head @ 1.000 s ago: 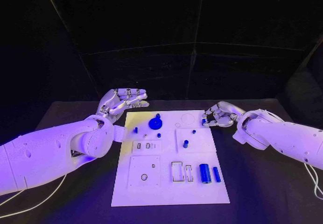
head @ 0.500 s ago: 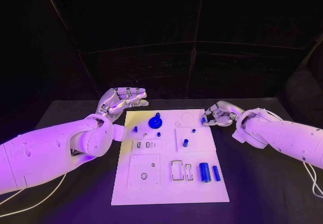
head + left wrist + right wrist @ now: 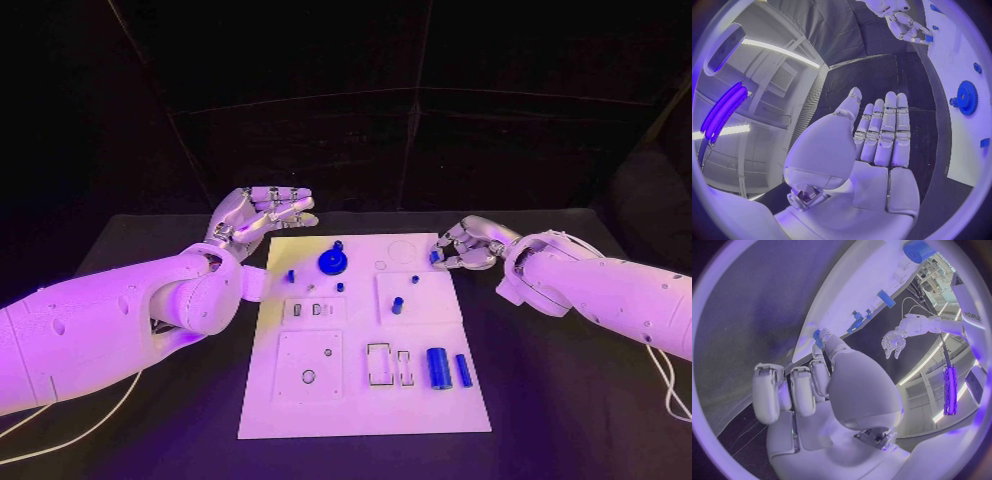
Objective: Assemble the parts on the task board
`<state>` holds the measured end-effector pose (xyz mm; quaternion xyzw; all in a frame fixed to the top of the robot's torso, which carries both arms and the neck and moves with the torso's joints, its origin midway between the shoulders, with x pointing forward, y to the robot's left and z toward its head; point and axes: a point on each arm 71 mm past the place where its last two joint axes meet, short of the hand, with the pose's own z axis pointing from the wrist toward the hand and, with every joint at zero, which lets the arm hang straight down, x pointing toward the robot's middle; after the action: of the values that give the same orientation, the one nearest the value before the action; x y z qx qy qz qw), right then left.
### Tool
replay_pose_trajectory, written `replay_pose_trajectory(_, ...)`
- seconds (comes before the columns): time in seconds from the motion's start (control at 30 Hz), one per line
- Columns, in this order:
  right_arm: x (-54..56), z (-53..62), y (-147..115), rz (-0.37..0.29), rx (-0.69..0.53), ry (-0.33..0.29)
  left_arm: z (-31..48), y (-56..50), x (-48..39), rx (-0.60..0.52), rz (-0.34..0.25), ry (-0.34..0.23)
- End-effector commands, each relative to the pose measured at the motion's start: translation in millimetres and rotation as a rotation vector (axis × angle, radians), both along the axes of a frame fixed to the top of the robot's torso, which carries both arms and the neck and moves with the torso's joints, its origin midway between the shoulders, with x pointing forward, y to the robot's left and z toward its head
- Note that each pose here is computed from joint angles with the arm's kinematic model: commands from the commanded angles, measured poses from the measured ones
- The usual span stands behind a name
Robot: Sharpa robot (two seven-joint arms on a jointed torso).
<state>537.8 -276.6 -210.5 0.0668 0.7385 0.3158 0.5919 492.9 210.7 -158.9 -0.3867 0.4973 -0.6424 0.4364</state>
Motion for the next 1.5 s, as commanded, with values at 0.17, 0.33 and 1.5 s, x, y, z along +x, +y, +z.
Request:
replay_pose_trajectory(0.17, 0.4, 0.5, 3.1, 0.006, -0.004, -0.005, 1.3, -0.6, -0.2, -0.001, -0.006, -0.008)
replay_pose_trajectory(0.33, 0.8, 0.7, 3.7, -0.002, -0.004, -0.011, 1.3, -0.6, -0.2, -0.001, -0.006, -0.007)
replay_pose_trajectory(1.5, 1.8, 0.1, 10.4, 0.001, -0.024, -0.017, 1.3, -0.4, -0.7, 0.000, -0.005, -0.005)
